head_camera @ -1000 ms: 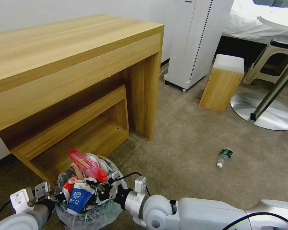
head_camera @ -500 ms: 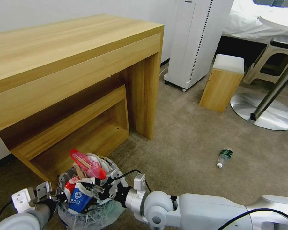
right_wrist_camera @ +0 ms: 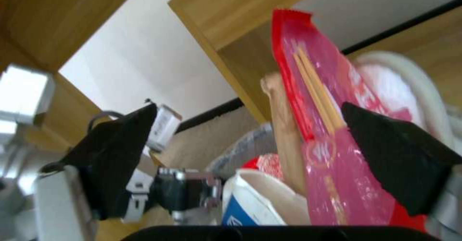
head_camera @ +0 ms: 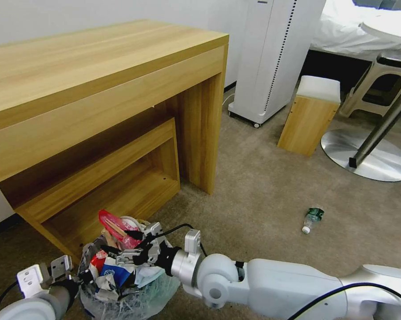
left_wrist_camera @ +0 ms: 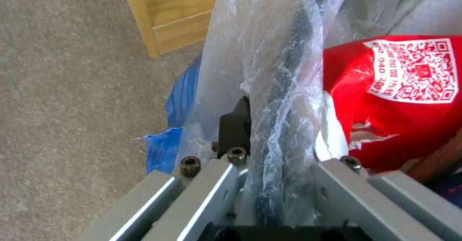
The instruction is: Pick up the trash bin and place the garbage on the floor into it.
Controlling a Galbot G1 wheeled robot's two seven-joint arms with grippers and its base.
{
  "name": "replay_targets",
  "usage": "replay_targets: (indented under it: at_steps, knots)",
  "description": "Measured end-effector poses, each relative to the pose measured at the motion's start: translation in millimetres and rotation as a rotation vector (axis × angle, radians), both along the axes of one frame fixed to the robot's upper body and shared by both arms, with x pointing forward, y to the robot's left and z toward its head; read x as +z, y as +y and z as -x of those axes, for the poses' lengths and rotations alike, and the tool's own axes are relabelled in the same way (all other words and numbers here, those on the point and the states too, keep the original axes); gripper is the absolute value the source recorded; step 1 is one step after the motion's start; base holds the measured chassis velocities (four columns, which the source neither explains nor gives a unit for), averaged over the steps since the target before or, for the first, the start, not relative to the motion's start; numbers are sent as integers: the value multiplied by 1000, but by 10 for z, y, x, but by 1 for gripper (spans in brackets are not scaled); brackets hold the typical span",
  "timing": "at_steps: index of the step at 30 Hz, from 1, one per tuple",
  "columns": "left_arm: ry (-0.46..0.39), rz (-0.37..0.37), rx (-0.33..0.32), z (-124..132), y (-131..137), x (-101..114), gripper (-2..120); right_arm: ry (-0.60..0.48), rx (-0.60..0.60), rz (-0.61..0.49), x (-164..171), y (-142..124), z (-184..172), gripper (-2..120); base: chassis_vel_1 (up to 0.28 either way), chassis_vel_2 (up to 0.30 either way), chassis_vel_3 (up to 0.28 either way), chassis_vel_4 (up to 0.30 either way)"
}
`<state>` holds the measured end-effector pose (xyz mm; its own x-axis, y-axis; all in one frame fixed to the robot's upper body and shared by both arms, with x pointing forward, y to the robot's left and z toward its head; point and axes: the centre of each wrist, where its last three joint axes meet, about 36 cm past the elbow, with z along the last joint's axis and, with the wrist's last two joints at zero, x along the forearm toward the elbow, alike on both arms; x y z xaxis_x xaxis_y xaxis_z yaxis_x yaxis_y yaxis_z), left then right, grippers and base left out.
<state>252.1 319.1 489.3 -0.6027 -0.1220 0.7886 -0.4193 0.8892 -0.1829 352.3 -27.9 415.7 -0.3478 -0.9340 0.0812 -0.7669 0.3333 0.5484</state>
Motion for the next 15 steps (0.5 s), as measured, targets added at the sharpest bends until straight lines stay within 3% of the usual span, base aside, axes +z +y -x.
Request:
replay_targets:
  at_steps: [15]
  knots:
    - [-5,44,6,41,-73,106,0,-99,-77,-162,545,-316,-335,100,0,0,0,0]
